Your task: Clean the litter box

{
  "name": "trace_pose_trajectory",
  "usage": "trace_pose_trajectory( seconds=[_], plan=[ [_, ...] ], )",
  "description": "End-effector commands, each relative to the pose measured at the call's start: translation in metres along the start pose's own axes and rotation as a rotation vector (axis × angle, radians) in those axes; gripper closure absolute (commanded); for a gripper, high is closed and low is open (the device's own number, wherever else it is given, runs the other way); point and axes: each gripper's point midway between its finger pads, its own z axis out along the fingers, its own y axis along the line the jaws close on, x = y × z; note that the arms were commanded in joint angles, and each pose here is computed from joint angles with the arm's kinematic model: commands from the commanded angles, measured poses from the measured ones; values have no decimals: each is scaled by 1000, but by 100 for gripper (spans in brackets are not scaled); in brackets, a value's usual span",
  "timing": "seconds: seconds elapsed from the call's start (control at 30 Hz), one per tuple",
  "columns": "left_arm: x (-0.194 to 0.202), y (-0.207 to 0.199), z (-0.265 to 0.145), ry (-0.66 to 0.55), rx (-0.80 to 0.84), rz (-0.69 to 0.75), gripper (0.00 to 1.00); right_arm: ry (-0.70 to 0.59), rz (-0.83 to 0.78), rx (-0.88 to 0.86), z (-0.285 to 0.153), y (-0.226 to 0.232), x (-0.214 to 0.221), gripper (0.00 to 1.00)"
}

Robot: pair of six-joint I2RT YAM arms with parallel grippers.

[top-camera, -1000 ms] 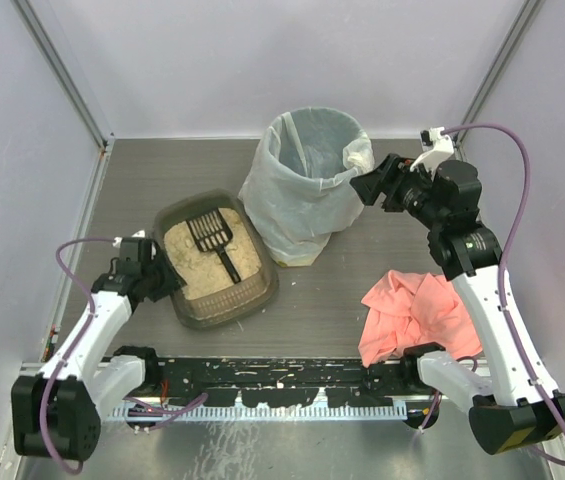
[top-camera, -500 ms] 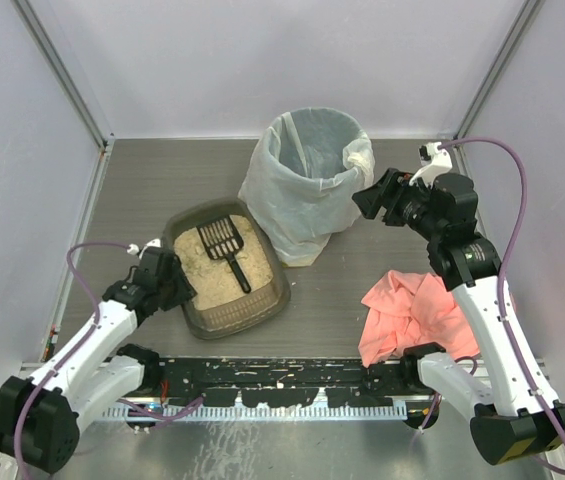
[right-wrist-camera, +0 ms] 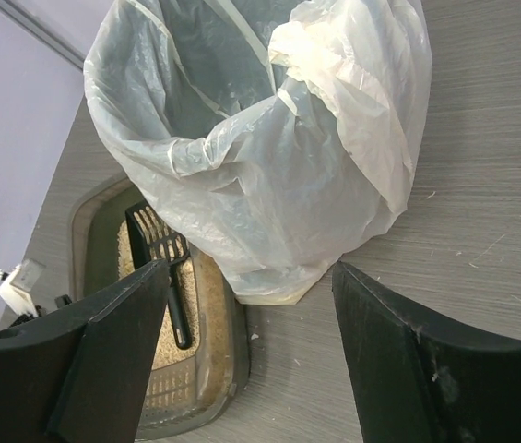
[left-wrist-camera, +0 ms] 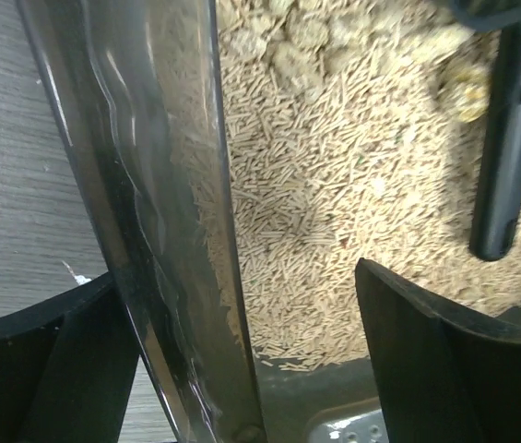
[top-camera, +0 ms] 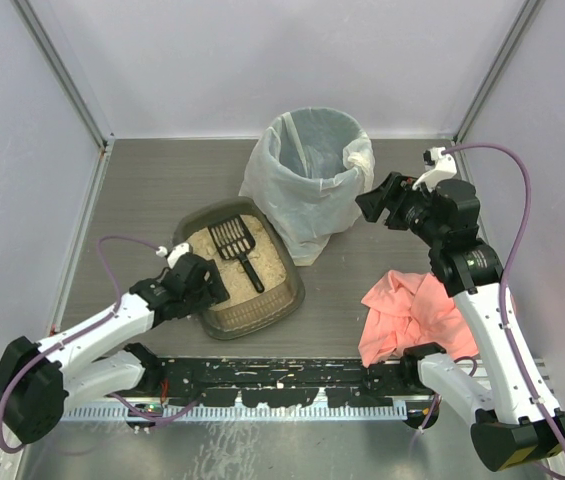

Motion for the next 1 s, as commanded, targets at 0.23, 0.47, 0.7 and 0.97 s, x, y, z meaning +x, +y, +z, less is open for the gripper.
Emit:
trace_pose_trajectory(
  seconds=[0.23,0.47,0.7,0.97],
  plan=[
    [-58,-9,-68,-211,34,-37,2,-47,-28,-1,-7,2,-11,22],
    [-51,20,-91,-205,-47,-27,2,-41,-35,12,-6,-1,-9,22],
    [-46,-24,-95,-158,181,-62,11,-26,-32,19,-3,-4,-4,22],
    [-36,-32,-81,-125,156,-45,21,-20,-34,21,-4,-6,0,22]
  ],
)
